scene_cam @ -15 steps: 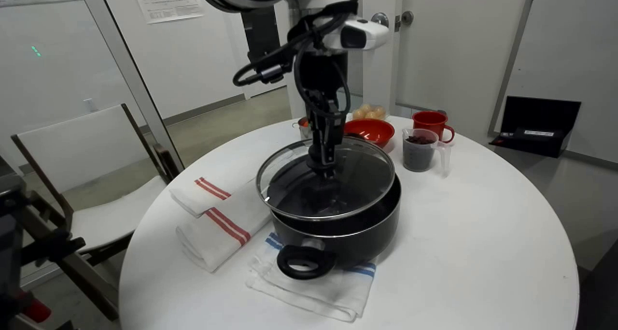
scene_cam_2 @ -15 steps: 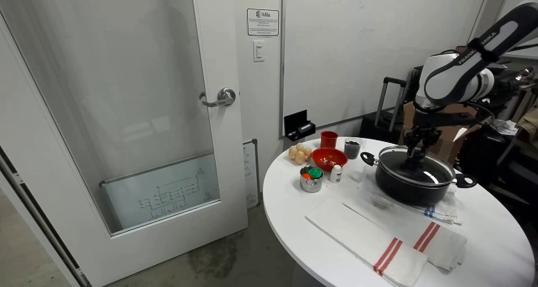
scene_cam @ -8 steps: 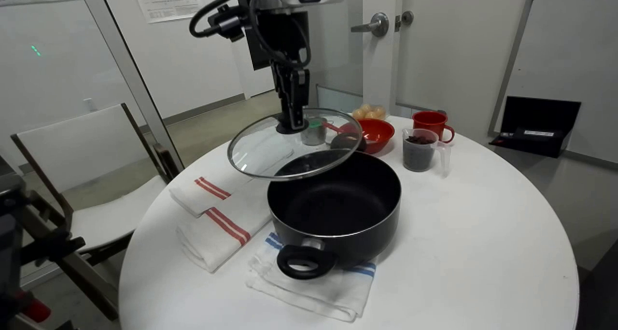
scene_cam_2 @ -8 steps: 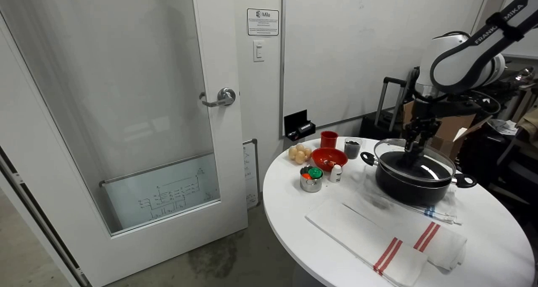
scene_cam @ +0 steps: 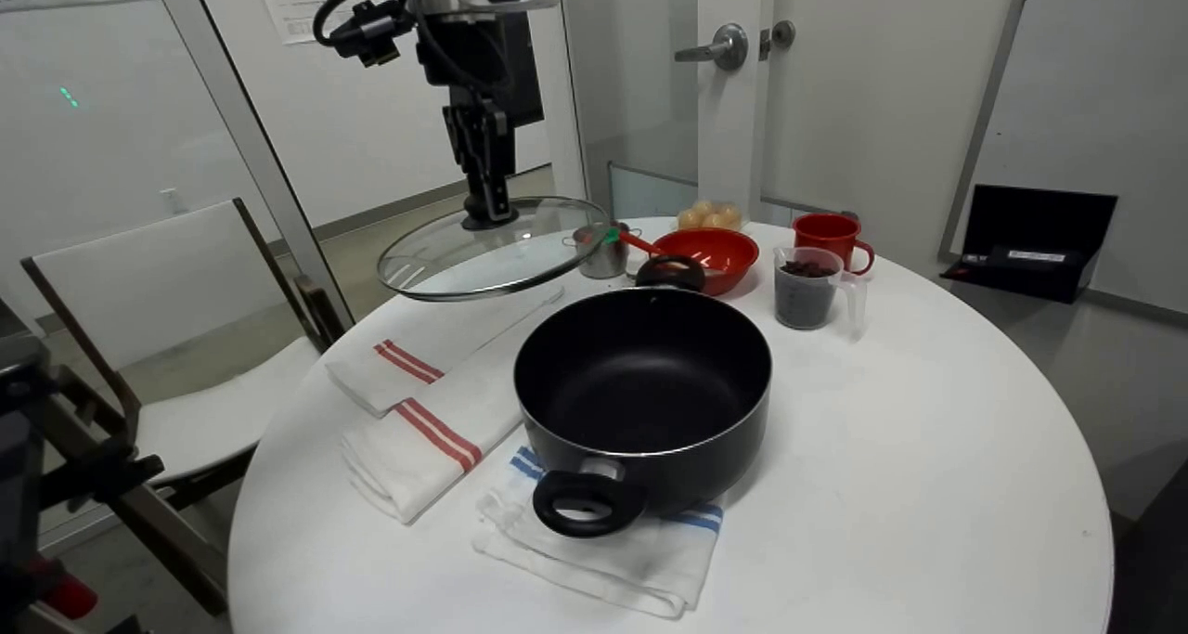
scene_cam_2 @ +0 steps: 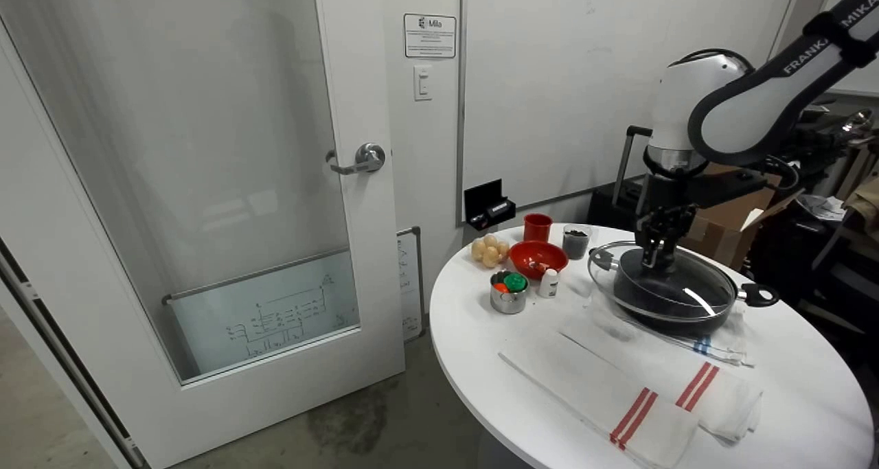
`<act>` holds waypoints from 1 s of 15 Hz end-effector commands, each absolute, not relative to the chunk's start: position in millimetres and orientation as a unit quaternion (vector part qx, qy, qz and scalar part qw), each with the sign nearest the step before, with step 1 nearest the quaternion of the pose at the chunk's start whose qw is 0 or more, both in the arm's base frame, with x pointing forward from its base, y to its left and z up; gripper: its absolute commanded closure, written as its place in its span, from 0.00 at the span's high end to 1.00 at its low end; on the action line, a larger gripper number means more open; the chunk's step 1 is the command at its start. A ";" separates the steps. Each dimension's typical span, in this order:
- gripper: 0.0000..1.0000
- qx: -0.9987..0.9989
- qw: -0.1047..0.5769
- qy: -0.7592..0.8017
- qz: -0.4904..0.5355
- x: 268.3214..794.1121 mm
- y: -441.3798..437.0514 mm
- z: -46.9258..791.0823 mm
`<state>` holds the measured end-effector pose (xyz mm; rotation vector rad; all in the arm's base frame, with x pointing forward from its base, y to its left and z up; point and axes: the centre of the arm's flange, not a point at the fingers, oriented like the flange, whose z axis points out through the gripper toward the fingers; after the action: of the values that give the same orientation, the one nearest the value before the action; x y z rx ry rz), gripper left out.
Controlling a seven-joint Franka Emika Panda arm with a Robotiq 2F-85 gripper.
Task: Remove the lid from the back put and put it on the tea towel
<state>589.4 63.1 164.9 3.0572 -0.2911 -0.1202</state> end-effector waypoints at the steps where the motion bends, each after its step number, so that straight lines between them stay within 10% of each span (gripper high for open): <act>1: 0.25 0.995 0.055 -0.067 -0.049 600.5 107.0 156.5; 15: 0.25 0.997 0.023 -0.036 -0.068 614.9 166.3 53.8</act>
<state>601.6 160.4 65.1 3.0501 -0.1034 -0.2166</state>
